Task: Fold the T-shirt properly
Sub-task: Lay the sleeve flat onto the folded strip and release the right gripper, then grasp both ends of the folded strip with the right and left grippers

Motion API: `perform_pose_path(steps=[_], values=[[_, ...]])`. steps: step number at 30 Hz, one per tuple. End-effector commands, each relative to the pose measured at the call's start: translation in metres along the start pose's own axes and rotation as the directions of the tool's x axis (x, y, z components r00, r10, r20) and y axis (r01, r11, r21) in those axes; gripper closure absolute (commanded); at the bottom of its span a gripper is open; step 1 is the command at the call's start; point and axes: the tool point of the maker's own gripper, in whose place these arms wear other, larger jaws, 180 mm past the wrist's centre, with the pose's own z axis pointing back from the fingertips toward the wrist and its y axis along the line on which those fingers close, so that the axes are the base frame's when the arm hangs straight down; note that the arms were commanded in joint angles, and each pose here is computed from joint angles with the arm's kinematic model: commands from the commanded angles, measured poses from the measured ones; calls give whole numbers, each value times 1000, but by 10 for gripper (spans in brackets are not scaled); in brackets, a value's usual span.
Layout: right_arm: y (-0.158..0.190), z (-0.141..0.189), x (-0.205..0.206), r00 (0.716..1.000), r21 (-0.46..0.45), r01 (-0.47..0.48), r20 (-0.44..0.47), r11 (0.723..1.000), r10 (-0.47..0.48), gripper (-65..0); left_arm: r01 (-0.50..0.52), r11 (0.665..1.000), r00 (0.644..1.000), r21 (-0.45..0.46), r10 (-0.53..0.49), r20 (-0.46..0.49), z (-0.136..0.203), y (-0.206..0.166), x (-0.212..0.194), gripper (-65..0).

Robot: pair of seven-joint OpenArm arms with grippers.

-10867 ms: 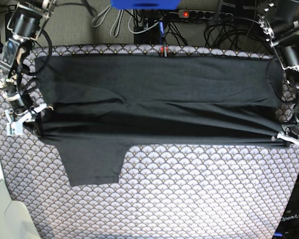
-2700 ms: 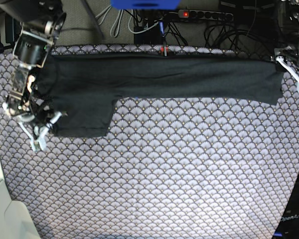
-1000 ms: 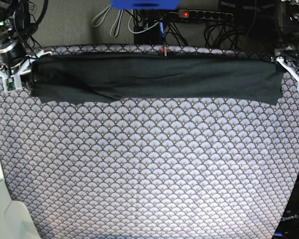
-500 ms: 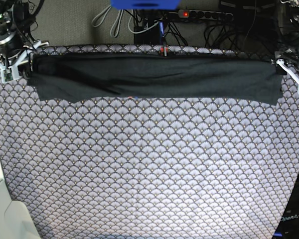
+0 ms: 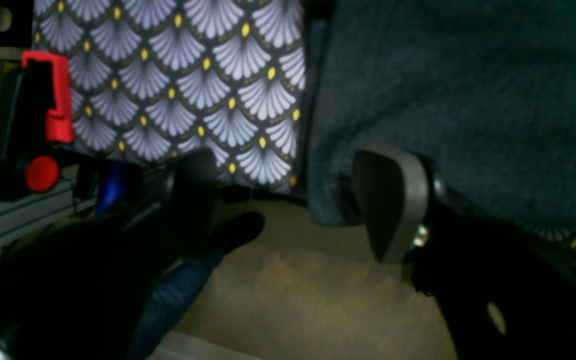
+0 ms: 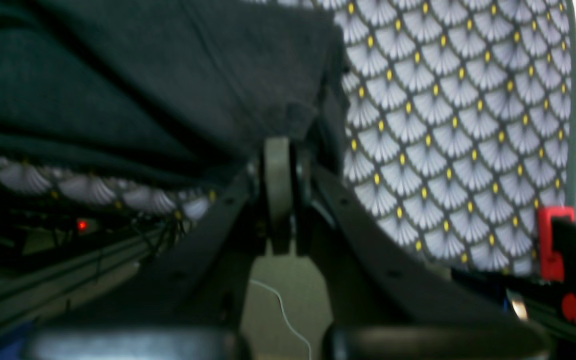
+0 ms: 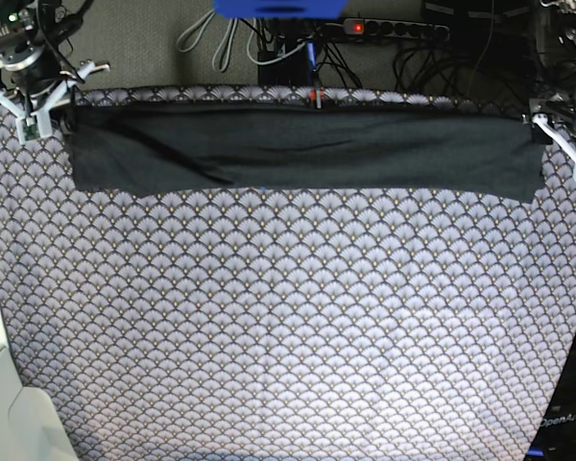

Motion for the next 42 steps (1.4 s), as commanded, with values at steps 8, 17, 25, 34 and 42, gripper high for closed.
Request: perform_pose_path(steps=[8, 17, 25, 34, 42], values=[[0, 9, -7, 1000, 2, -4, -9, 1000, 4, 0, 9, 1000, 999, 23, -10, 32, 6, 9, 11, -450], [0, 8, -25, 998, 7, 17, -57, 1000, -16, 0, 10, 1000, 999, 24, -11, 33, 6, 9, 12, -450], [-5, -5, -41, 994, 5, 70, -86, 998, -69, 0, 11, 1000, 999, 25, -12, 34, 6, 10, 12, -450], [-13, -10, -33, 996, -2, 58, -66, 998, -58, 0, 11, 1000, 999, 25, -12, 33, 6, 10, 11, -450], [-13, -10, -33, 996, -2, 58, -68, 998, -58, 0, 11, 1000, 999, 25, -12, 33, 6, 10, 11, -450]])
